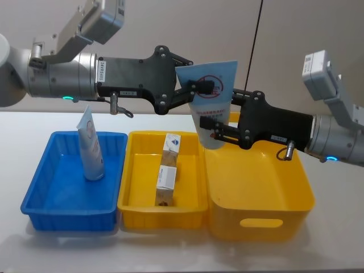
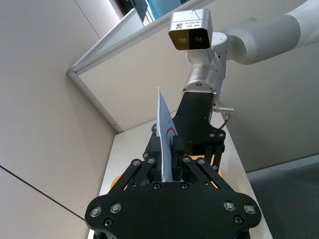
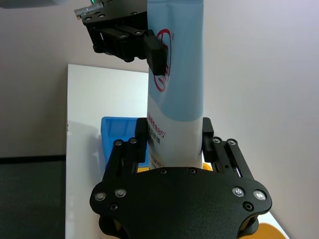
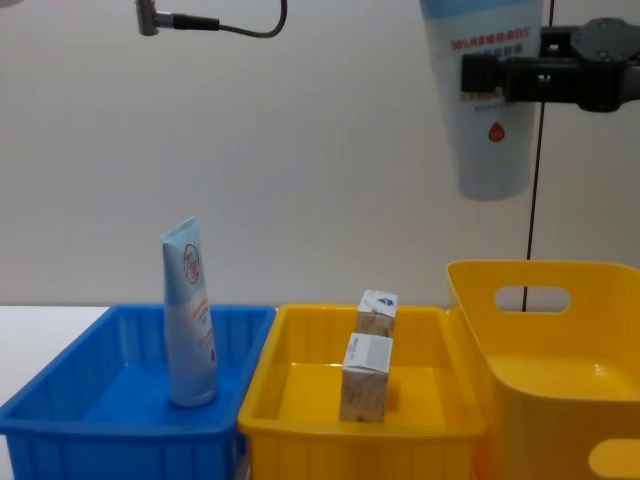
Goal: Bimanual collaborative sorting of washing and personal care products
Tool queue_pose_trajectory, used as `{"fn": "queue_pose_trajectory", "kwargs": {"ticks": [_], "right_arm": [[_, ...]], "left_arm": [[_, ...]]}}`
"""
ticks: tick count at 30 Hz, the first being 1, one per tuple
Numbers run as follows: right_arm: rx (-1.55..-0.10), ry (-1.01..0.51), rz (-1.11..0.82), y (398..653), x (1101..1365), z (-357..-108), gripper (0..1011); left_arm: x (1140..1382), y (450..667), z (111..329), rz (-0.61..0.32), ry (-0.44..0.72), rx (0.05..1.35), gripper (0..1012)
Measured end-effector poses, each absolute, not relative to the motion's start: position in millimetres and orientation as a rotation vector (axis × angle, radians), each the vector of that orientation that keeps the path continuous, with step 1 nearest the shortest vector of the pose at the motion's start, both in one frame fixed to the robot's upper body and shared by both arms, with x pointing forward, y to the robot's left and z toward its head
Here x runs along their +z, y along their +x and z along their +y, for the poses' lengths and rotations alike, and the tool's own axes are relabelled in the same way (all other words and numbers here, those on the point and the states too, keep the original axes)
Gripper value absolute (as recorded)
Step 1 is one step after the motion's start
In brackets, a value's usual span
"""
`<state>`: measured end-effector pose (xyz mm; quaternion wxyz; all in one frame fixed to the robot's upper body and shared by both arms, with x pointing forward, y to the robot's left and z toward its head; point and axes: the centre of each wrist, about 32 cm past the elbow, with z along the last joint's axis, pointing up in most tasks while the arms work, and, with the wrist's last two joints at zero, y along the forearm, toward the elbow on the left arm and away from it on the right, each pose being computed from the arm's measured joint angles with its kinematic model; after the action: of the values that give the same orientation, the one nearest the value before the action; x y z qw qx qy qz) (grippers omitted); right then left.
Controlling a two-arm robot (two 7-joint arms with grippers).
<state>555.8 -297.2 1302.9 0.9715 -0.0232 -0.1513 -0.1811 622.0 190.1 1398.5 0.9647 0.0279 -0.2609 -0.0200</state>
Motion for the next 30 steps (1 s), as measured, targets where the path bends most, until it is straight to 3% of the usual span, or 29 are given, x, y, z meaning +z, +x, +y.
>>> {"fn": "queue_pose_trajectory", "kwargs": {"ticks": [7,18,22,30], "right_arm": [[-0.365,-0.048,-0.306,556.5,1302.6,-296.6,404],[-0.364,-0.049,-0.305,557.0,1302.4,-296.2,296],[-0.364,-0.050,-0.305,557.0,1302.2,-296.2,268],[-0.362,-0.051,-0.304,557.2,1301.9,-296.0,211]], "left_arm": [[1398.5,622.0,190.0,-0.528,0.056,-0.041,108],[1398.4,622.0,190.0,-0.528,0.056,-0.041,118],[1398.5,622.0,190.2,-0.528,0.057,-0.040,199],[1398.5,622.0,190.0,-0.528,0.056,-0.040,454]]}}
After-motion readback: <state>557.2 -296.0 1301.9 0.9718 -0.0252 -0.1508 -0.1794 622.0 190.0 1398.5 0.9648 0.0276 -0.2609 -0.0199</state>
